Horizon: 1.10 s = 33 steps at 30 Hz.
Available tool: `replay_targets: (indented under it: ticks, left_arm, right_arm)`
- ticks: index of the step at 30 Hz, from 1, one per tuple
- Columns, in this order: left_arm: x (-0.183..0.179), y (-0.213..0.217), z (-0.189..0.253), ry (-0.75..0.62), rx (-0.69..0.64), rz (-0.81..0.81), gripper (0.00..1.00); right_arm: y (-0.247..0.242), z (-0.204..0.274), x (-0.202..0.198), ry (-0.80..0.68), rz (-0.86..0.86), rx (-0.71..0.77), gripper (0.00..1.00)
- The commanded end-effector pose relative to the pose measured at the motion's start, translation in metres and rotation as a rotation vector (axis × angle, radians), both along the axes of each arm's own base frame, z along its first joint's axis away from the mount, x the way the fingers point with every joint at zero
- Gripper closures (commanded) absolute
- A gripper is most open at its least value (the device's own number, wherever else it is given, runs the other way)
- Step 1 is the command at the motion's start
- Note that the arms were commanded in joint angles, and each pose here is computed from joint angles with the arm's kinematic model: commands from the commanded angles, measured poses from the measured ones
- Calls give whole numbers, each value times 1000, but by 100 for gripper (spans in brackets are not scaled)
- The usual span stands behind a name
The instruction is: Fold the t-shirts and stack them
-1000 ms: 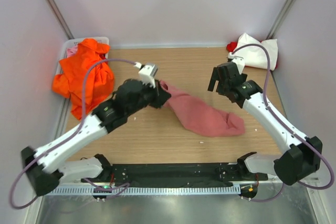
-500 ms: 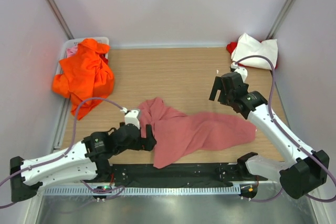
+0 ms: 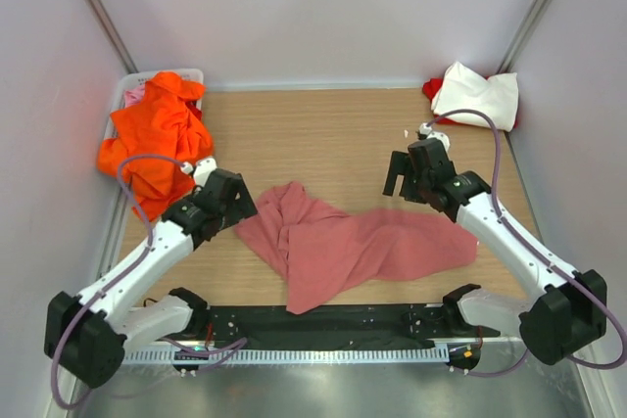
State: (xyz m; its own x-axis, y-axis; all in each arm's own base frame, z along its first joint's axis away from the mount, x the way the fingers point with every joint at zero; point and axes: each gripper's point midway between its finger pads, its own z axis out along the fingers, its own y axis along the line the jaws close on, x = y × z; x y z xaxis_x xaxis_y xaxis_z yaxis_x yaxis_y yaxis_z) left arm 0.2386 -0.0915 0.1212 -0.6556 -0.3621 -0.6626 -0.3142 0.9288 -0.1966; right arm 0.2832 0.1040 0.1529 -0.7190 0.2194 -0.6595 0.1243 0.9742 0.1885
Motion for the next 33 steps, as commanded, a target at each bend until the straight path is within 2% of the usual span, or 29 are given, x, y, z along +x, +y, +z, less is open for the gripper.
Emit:
replay_targets:
  ticks: [1,5,6,9,10,11,12,13,14,15,16,17,18,20,24,27,30,33]
  left_arm:
    - [34,-14,-4,9,-63,-63,4]
    - [59,-30,-24,49,-115,-87,12]
    - [62,-32,-27,57,-115,-87,14]
    - [62,-29,-41,74,-108,-73,24]
    - [63,-30,-41,61,-123,-67,29]
    - [61,-29,-45,65,-132,-65,40]
    - [58,-25,-51,78,-133,-58,46]
    - [55,-23,-53,86,-138,-50,51]
    - [51,-23,-55,98,-149,-52,54]
    - [49,-20,-56,102,-154,-47,53]
    - [46,-19,-57,107,-156,-45,49]
    - [41,-18,-59,111,-164,-46,39]
    - [37,-17,-62,116,-169,-43,34]
    - [31,-17,-71,120,-187,-37,29]
    - [29,-18,-71,99,-224,-49,29]
    - [30,-20,-74,87,-238,-60,32]
    - [32,-21,-74,79,-260,-68,34]
    - [30,-18,-77,76,-289,-64,37]
  right_arm:
    - [17,-6,7,-1,74,32,6]
    - [55,-3,7,-12,239,120,6]
    - [80,3,2,-14,335,174,6]
    - [121,13,7,-14,448,177,6]
    - [145,14,12,-4,491,154,8]
    - [158,14,14,3,516,138,10]
    - [167,11,14,23,541,115,16]
    - [191,25,17,-3,584,111,18]
    - [202,6,20,44,598,77,19]
    - [209,-3,18,79,620,44,21]
    - [228,10,22,54,650,46,21]
    - [240,6,18,51,664,3,21]
    - [247,-19,15,111,681,-56,21]
    - [270,-22,13,103,704,-96,21]
    - [285,-60,12,183,699,-187,24]
    - [281,-67,5,197,681,-249,28]
    - [275,-73,-14,216,681,-275,29]
    - [279,-63,-36,204,683,-232,28]
